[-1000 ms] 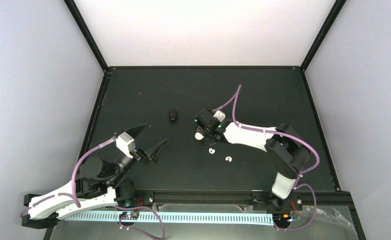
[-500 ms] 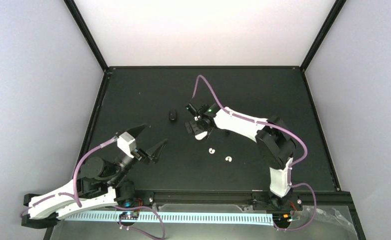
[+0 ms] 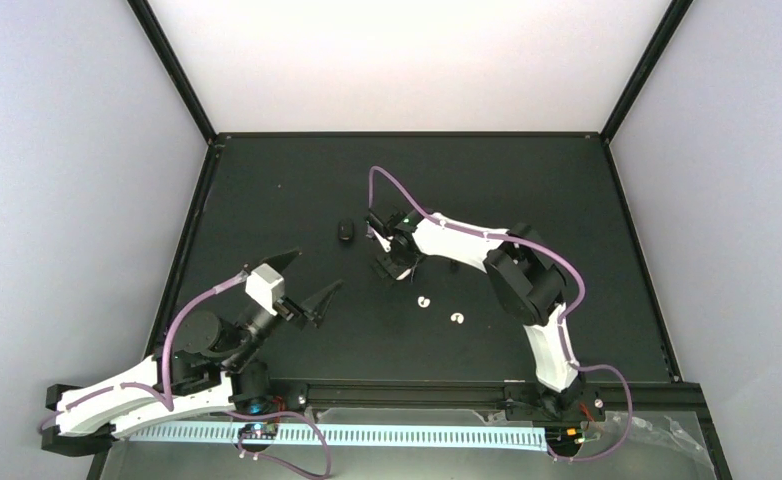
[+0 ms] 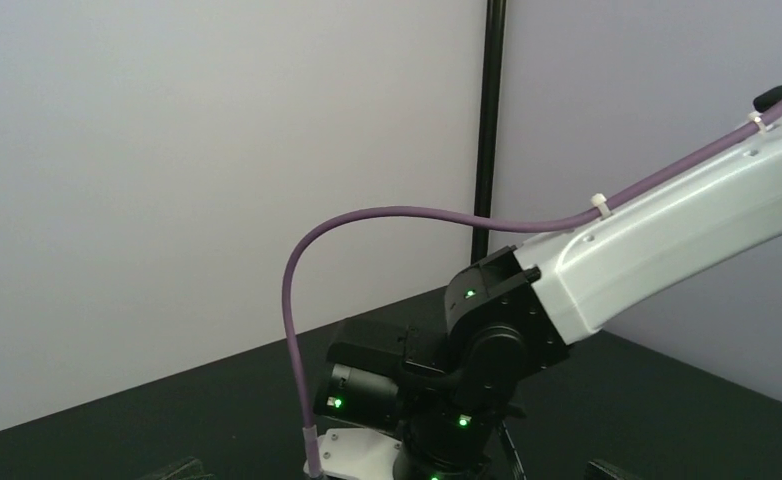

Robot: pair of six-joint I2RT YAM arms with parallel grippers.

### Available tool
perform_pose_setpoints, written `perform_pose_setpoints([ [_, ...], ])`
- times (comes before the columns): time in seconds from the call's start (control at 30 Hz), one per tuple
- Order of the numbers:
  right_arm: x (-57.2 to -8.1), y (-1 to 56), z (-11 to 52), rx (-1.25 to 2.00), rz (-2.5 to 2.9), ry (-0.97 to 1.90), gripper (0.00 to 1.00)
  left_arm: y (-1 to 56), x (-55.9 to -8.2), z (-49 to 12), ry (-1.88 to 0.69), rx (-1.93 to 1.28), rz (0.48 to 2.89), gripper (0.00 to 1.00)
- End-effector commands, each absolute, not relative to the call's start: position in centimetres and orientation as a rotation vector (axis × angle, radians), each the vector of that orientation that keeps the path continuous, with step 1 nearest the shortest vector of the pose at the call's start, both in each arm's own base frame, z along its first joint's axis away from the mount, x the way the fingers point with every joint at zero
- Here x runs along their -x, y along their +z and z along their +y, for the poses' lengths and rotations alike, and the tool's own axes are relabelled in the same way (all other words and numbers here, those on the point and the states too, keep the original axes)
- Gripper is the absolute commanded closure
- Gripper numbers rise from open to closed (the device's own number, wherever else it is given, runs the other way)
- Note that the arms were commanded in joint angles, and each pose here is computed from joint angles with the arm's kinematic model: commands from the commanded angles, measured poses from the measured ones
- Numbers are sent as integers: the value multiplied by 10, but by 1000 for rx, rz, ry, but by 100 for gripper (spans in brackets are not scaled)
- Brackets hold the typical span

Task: Insert the wireless bluetooth earbuds into the charging case
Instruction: Pick up the charging case at the center of the board.

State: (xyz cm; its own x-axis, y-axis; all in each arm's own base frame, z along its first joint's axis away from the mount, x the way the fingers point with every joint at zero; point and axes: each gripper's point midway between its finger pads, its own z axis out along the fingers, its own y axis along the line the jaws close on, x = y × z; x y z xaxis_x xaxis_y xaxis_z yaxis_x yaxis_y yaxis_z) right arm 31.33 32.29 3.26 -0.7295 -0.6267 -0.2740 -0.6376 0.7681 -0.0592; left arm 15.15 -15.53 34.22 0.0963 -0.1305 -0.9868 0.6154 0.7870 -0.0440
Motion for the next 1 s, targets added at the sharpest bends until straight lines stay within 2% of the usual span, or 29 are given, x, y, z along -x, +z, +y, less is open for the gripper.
perform_pose_setpoints([
  [0.0, -320, 28, 327, 1042, 2696, 109, 13, 339, -151, -159, -555, -470, 1380, 1],
  [0.43, -320, 9, 327, 1075, 2750, 96, 22, 338, -152, -164, -550, -487, 1382, 1],
  [0.6, -320, 3, 326, 1044, 2775, 91, 30, 338, -152, -163, -546, -486, 1383, 1],
  [0.67, -319, 3, 324, 1017, 2784, 87, 38, 338, -152, -163, -545, -485, 1383, 1],
  [0.73, -318, 7, 322, 968, 2788, 96, 47, 338, -152, -163, -543, -485, 1384, 1],
  [0.83, -322, 30, 320, 797, 2767, 137, 54, 337, -153, -163, -538, -480, 1389, 1],
  [0.97, -335, 84, 315, 461, 2682, 290, 56, 335, -156, -161, -522, -462, 1402, 1],
])
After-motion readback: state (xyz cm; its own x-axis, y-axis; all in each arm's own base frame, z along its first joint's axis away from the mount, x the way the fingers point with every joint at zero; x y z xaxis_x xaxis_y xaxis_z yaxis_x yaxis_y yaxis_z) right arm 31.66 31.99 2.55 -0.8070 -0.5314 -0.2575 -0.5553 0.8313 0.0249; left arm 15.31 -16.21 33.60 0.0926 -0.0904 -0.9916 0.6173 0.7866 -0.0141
